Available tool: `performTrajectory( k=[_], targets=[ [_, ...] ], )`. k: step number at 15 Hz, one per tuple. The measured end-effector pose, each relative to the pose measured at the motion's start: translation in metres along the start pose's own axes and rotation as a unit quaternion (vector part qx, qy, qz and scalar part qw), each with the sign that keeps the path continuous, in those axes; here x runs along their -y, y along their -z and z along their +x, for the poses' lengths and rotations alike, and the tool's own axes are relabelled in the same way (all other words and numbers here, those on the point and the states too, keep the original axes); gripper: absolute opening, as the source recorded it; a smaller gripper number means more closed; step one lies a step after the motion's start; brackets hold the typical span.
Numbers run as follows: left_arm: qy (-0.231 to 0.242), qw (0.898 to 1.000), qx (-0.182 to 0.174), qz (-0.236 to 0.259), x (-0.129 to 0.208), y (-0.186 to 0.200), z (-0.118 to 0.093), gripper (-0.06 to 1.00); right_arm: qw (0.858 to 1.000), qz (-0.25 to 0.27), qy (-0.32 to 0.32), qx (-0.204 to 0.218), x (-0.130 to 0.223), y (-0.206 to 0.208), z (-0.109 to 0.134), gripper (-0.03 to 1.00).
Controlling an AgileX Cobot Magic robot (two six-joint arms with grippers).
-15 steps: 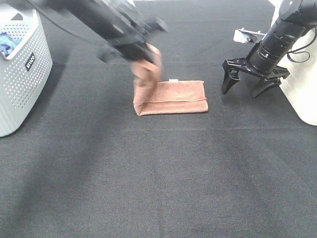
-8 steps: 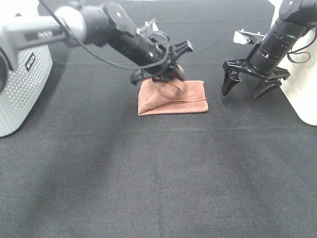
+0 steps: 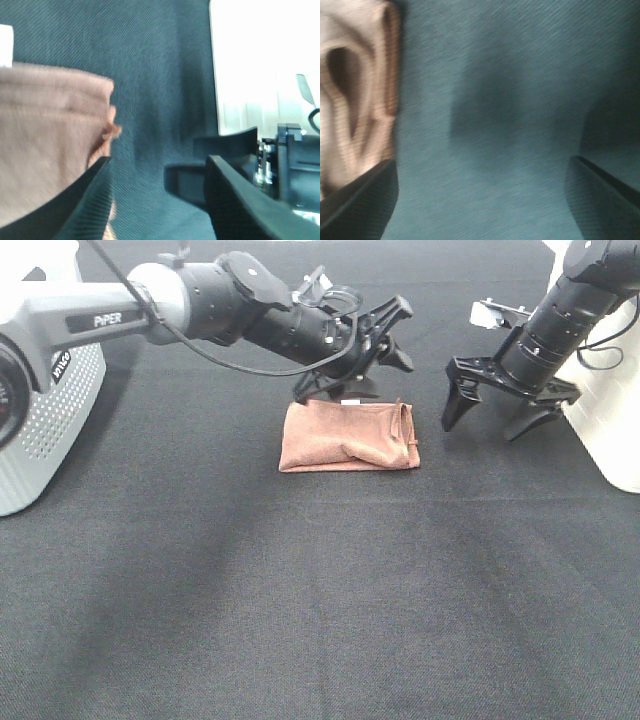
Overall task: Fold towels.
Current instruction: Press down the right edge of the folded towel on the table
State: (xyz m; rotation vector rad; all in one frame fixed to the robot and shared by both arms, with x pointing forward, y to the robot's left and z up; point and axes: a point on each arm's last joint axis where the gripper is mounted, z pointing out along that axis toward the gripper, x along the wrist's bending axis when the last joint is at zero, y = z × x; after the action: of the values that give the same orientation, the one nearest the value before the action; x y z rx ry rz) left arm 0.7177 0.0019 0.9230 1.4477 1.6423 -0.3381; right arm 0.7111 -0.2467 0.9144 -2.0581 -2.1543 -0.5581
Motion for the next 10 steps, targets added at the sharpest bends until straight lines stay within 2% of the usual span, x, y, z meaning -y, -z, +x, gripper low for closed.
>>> performTrajectory(
  k=[3,4,5,6,8,10],
  targets=[
    [-0.061,0.998,-0.026,-0.022,-0.037,0.035,0.016,0.53,0.997,-0.022,0.005,-0.076,-0.003,0.015,0.018,0.85],
    [-0.068,0.997,-0.036,-0.031,-0.05,0.049,0.022,0.53,0.993,-0.035,0.006,-0.112,-0.005,0.021,0.027,0.84],
    [-0.077,0.995,-0.052,-0.034,-0.065,0.067,0.032,0.53,0.983,-0.05,0.01,-0.179,-0.007,0.025,0.046,0.84],
    [-0.074,0.995,-0.058,-0.028,-0.07,0.075,0.039,0.53,0.976,-0.052,0.024,-0.211,-0.007,0.022,0.062,0.84],
    [-0.065,0.996,-0.065,-0.015,-0.078,0.087,0.051,0.53,0.964,-0.049,0.043,-0.257,-0.003,0.006,0.089,0.84],
    [-0.061,0.996,-0.067,-0.009,-0.083,0.097,0.053,0.53,0.958,-0.035,0.044,-0.282,0.0,-0.021,0.095,0.84]
  ],
)
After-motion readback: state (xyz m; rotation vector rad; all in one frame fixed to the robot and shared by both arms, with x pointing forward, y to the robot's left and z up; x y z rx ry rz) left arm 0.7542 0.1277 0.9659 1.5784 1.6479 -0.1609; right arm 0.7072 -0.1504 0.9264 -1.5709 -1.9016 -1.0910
